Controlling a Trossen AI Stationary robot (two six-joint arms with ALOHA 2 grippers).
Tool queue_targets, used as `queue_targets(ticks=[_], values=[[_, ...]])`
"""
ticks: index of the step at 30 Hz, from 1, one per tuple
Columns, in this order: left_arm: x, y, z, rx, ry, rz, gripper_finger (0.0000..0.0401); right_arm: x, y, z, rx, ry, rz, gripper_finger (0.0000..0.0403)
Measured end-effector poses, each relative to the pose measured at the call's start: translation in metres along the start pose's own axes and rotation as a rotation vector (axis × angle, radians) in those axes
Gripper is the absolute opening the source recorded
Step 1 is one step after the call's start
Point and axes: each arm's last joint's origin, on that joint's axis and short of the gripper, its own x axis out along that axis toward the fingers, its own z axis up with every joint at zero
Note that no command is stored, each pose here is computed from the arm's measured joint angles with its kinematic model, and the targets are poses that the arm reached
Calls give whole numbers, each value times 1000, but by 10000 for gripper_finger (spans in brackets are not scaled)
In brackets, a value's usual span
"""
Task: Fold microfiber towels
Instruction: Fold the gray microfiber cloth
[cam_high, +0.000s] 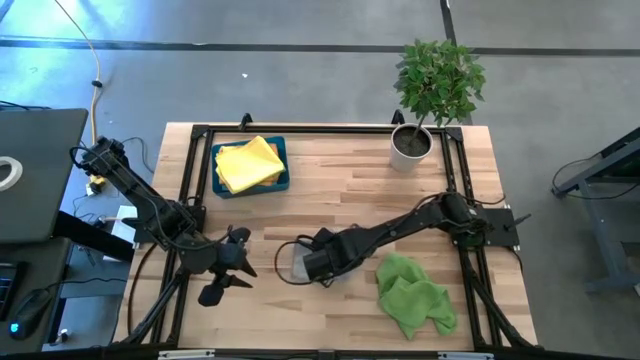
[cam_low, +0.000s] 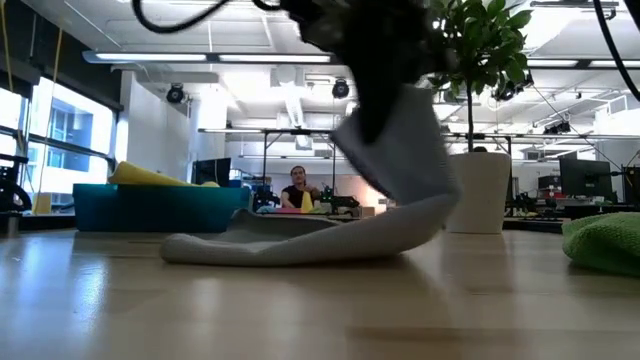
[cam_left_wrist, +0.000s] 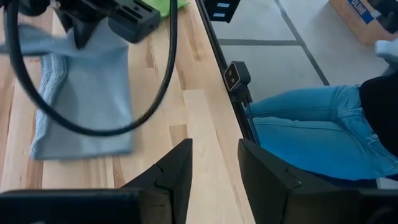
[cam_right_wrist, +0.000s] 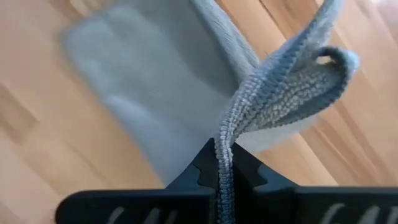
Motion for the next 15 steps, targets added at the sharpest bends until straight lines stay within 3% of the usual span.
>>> queue_targets(ticks=[10,15], values=[[0,0,0,18,3,0,119,12,14,28,30,-193,135,0],[0,0,-1,20,16,3,119,12,2,19,-24,-105,20,0]])
